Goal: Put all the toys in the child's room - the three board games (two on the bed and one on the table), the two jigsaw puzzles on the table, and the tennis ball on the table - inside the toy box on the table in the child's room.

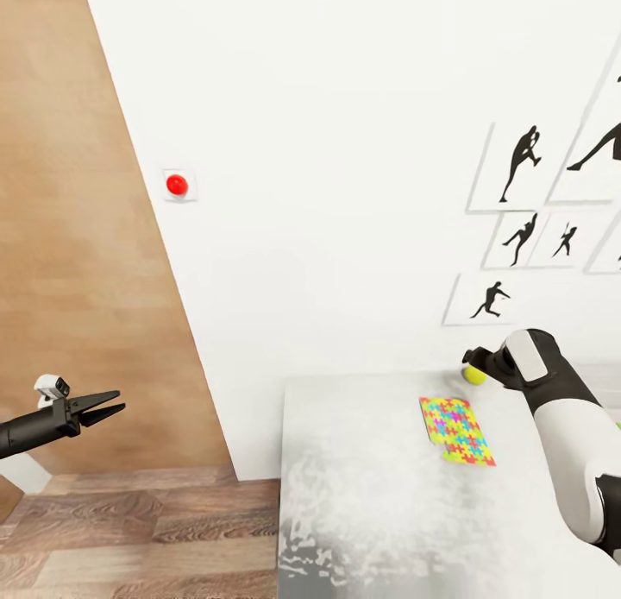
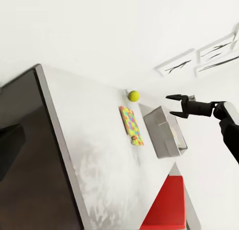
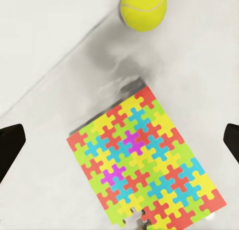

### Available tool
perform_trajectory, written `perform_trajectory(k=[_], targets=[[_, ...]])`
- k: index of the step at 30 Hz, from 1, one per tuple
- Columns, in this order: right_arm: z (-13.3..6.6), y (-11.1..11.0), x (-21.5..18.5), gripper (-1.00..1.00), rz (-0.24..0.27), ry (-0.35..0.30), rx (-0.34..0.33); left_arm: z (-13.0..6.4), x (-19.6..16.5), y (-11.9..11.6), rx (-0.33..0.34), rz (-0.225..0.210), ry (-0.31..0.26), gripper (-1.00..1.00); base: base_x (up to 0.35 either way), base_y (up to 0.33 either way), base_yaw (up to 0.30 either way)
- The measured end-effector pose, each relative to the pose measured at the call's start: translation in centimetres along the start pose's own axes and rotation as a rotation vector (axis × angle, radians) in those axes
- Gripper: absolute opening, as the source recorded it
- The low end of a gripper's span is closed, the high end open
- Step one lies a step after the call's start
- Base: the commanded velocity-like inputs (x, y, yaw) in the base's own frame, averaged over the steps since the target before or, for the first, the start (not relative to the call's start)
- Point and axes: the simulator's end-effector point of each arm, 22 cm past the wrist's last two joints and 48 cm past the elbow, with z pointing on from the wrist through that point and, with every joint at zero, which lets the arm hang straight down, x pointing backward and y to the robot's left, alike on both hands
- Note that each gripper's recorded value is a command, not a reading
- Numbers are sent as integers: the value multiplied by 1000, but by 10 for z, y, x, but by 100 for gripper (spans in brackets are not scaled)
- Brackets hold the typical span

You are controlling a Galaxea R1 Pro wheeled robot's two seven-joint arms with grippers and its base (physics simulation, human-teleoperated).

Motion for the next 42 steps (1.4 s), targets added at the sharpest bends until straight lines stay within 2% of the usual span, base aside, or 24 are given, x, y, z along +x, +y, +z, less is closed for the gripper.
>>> perform_trajectory(k=[18,31,42], targets=[[2,10,-18,100,4,-24,2,3,7,14,-14,-24,13,100,0,0,0],[17,-3,-18,100,-14,-44,61,6,11,24,-24,-40,22,100,0,0,0],[34,-14,-10,100,1,-48,94,7,16,32,-32,-55,29,100,0,0,0]])
